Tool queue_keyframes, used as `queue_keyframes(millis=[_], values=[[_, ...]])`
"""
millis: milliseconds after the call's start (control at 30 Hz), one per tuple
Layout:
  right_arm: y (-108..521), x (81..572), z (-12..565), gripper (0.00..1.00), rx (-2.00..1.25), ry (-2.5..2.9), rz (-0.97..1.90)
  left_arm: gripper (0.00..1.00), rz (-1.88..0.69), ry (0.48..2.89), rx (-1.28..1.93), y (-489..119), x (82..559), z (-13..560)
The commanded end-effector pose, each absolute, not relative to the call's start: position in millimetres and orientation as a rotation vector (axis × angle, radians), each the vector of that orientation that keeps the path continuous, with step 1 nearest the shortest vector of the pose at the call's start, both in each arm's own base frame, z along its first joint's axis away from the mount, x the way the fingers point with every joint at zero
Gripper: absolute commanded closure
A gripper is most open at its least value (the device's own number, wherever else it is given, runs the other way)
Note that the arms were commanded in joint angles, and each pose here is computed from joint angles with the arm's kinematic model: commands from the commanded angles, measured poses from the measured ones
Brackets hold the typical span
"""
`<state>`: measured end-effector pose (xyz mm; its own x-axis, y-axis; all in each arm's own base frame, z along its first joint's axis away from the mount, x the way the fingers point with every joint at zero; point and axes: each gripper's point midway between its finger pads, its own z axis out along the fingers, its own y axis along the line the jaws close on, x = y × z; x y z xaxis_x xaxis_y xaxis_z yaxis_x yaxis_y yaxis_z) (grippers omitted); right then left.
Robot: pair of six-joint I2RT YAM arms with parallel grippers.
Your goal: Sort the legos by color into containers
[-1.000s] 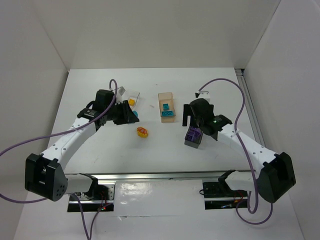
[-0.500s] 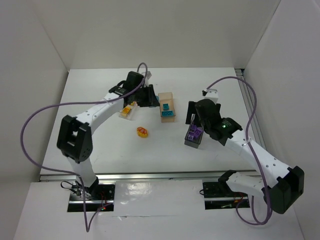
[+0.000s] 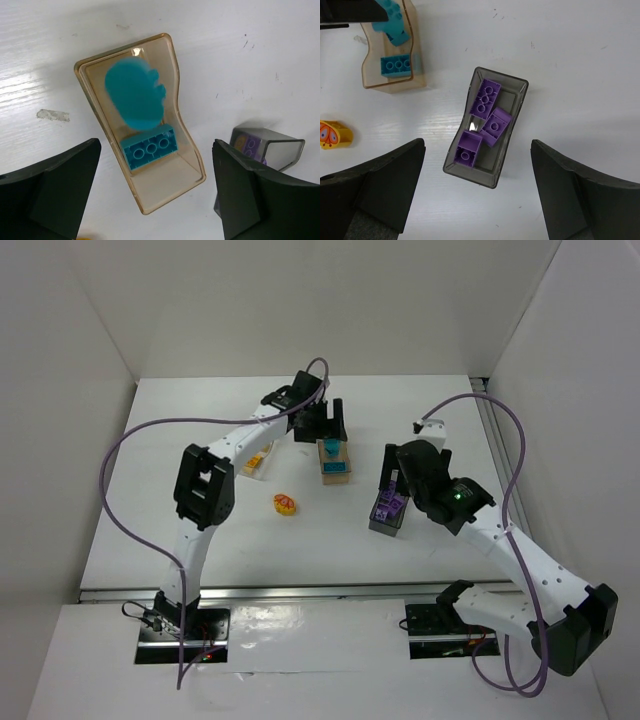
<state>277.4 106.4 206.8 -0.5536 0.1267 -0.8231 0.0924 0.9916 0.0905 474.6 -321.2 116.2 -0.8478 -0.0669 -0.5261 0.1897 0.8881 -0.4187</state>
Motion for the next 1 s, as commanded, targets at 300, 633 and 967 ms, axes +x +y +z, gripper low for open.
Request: queue_keyframes(millis=[300, 633, 967], values=[[236.9, 258.2, 174.7, 0.07, -0.208, 2.230, 0.460, 0.06, -0.454, 2.270, -0.059, -202.5, 404.5, 261.2], [357.7, 266.4, 105.5, 0.01, -0.760, 2.200, 0.369, 0.08, -0.340, 2.207, -0.296, -87.1, 314.1, 267.8], [391.8, 313.8, 57.4, 0.01, -0.810, 2.244, 0.362, 0.11, -0.361, 2.223, -0.331, -72.7, 300.4, 257.2]])
